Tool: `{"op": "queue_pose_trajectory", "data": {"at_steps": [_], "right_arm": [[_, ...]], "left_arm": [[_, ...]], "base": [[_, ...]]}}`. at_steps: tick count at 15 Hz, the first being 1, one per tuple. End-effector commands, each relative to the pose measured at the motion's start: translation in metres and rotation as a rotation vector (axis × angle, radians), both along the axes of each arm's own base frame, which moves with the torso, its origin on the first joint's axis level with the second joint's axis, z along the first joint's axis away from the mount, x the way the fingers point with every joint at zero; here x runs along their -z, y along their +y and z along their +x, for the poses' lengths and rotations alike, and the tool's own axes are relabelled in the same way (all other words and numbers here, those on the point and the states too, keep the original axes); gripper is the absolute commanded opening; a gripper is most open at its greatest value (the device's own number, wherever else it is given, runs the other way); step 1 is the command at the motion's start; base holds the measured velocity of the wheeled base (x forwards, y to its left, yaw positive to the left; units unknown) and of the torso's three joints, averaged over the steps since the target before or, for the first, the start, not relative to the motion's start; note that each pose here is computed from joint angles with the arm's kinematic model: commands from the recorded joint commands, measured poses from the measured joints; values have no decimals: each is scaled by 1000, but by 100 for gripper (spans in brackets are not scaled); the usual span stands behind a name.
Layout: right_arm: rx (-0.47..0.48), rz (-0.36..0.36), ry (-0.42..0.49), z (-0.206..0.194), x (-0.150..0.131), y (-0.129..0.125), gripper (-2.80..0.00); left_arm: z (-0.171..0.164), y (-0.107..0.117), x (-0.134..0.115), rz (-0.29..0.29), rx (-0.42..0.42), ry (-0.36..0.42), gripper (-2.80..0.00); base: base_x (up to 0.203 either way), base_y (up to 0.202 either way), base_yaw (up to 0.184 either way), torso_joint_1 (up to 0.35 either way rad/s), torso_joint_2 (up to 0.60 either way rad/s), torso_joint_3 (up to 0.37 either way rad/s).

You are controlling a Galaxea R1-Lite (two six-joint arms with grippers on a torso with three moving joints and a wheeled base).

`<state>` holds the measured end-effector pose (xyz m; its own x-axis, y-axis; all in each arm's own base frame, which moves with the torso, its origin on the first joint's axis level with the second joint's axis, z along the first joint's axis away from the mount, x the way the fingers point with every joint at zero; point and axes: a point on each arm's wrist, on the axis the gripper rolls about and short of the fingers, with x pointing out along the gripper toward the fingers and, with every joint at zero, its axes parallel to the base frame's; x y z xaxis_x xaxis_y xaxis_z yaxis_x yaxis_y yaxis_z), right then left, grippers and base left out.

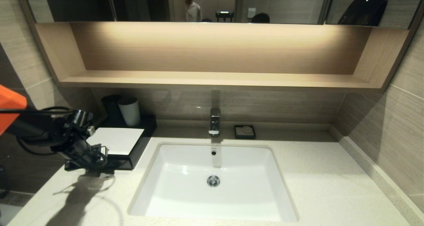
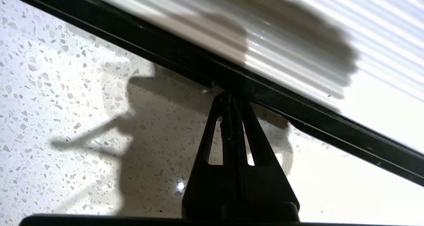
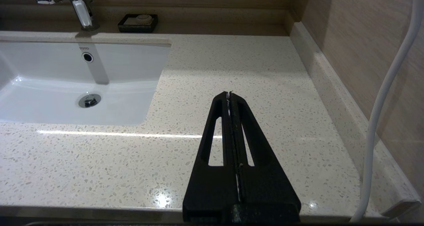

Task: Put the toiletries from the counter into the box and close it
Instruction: Close the drawer

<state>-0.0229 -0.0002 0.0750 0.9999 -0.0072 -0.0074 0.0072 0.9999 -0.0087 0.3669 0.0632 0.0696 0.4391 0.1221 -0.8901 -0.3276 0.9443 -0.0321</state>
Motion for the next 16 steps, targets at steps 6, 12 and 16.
{"op": "queue_pose_trajectory", "data": {"at_steps": [6,12,16], "right_arm": [[0,-1,0,0,0,0,-280],[0,-1,0,0,0,0,-280],[0,-1,0,0,0,0,-280]], "left_arm": [[6,0,-2,1,-2,-17,-280],[-2,-1,-11,0,-9,-25,-280],[-23,-4,-23,2,-5,-24,-280]], "base": [[0,0,0,0,0,0],[0,0,0,0,0,0],[0,0,0,0,0,0]]}}
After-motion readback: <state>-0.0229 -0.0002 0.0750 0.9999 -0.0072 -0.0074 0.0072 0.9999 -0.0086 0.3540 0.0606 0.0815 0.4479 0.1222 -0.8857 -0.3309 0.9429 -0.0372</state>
